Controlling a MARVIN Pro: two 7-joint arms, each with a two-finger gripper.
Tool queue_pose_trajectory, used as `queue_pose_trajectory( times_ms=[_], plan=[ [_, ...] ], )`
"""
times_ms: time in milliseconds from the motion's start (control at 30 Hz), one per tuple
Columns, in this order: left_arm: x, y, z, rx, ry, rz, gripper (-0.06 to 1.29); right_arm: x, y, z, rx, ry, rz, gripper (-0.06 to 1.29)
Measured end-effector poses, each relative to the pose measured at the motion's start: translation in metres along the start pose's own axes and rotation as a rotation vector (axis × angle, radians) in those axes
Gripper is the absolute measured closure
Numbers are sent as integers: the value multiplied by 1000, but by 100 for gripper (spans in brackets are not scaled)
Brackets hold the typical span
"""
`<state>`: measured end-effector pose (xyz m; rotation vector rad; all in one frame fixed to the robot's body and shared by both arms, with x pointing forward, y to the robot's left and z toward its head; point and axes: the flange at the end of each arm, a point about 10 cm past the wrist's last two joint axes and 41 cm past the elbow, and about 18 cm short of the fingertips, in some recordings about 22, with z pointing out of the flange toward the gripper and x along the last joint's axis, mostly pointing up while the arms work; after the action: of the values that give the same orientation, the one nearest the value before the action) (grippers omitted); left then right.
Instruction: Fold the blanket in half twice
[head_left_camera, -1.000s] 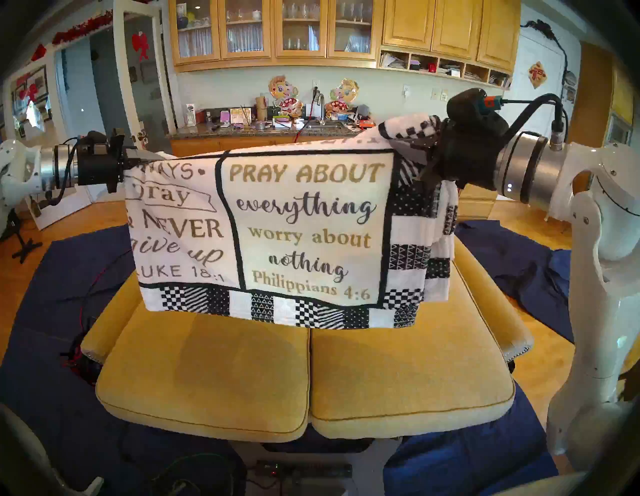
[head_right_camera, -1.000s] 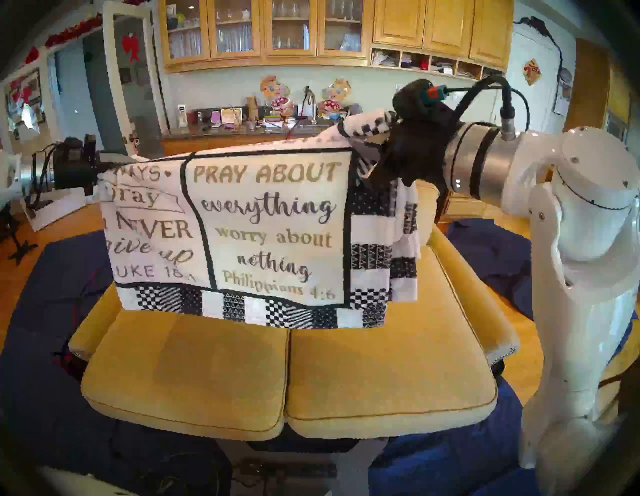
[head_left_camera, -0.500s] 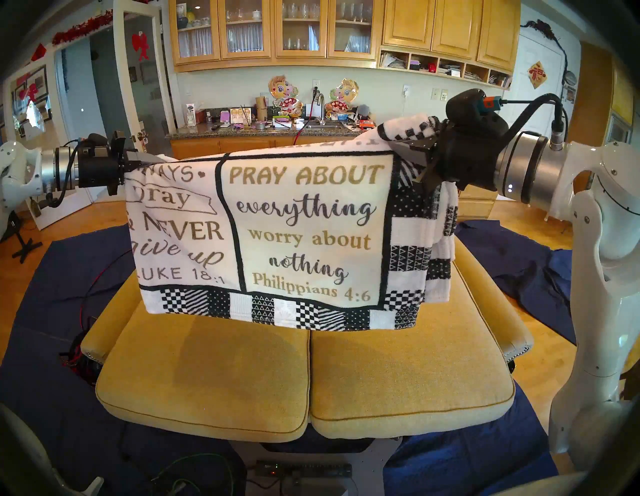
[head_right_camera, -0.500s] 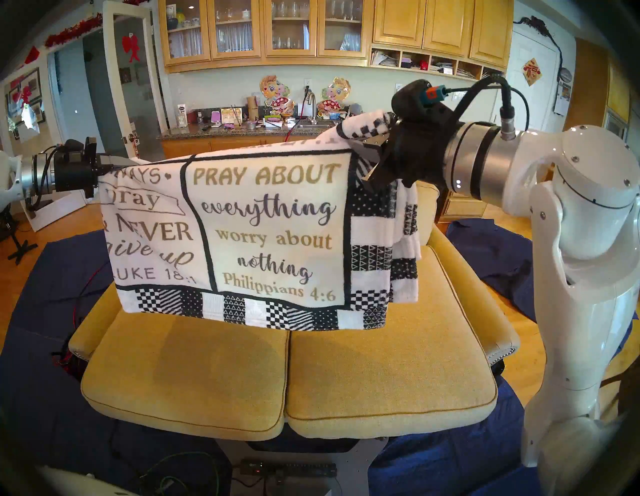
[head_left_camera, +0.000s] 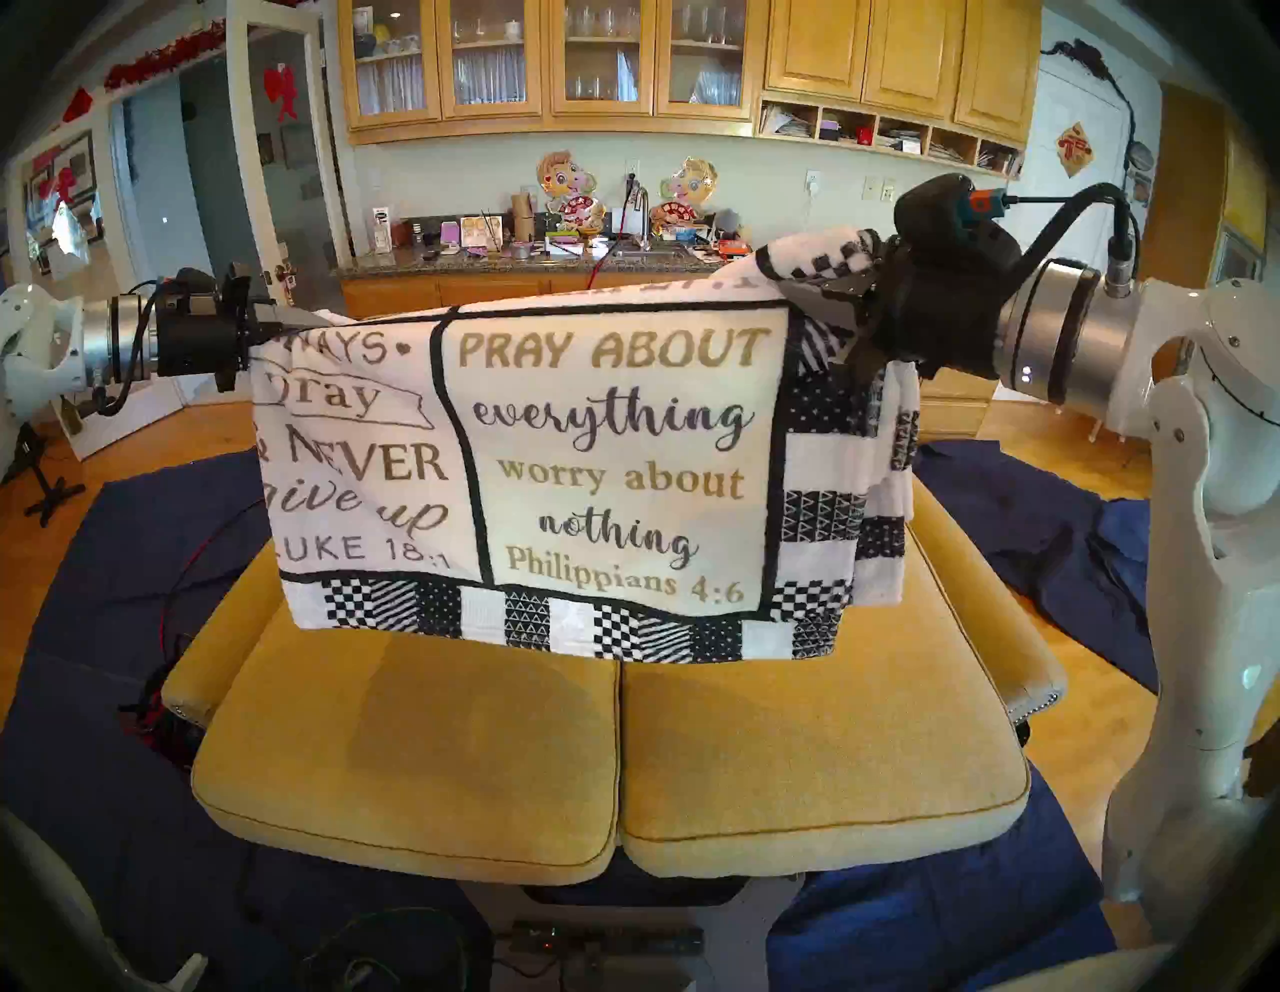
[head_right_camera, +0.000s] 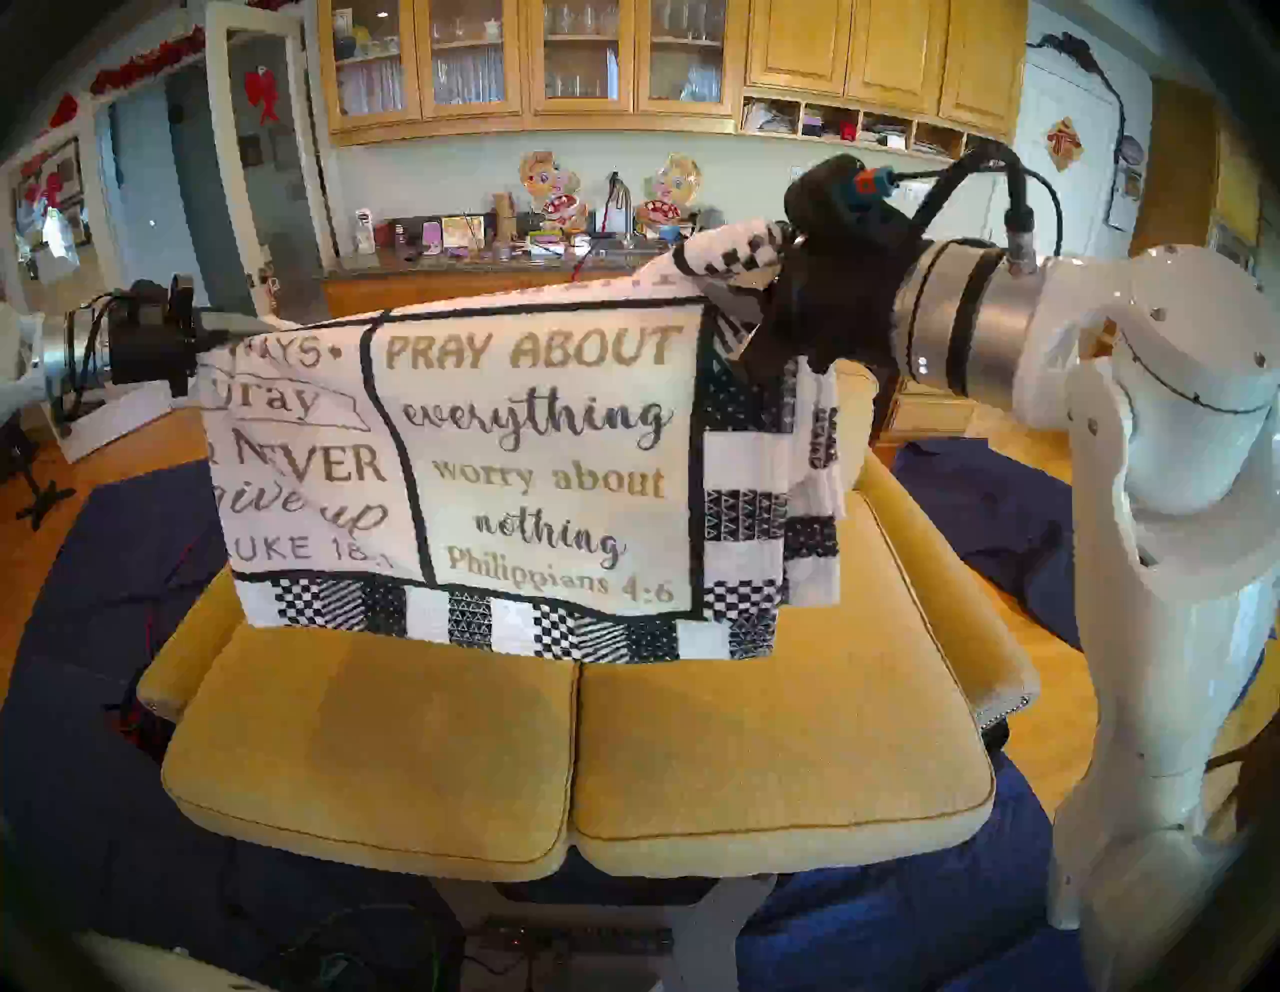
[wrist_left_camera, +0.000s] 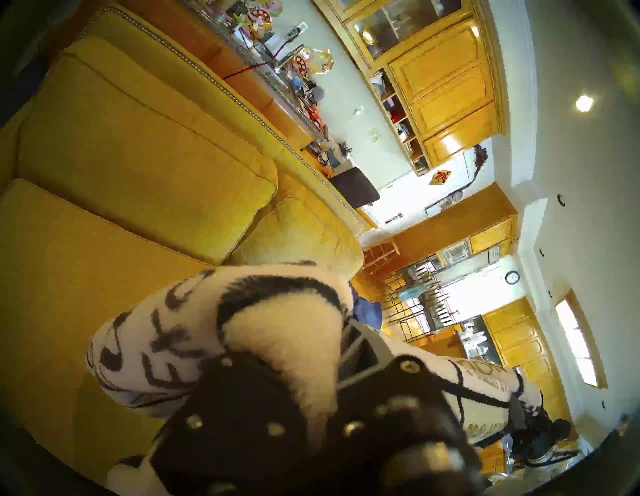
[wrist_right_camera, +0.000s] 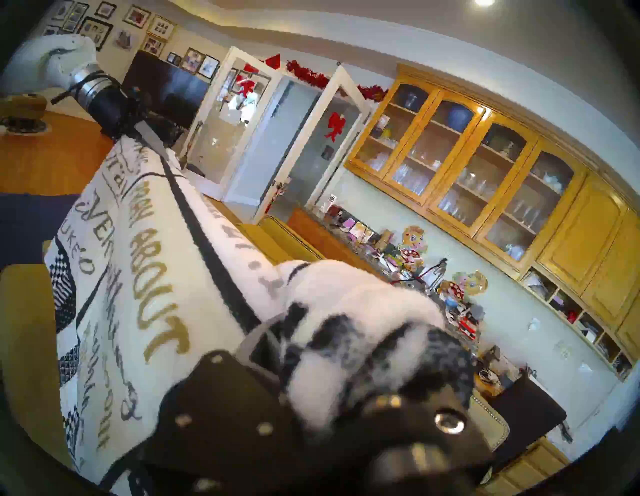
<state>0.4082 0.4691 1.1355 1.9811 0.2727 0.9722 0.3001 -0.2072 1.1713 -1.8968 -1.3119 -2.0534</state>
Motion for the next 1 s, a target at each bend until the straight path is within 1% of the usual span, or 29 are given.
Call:
queue_pose_trajectory(
  times_ms=[633, 1000],
  plan=[
    [2, 5, -2, -18, 7, 2, 119, 5, 3, -6, 1, 3, -24, 114],
    [1, 3, -1, -17, 3, -5, 119, 6, 4, -7, 11, -1, -32, 114]
  ],
)
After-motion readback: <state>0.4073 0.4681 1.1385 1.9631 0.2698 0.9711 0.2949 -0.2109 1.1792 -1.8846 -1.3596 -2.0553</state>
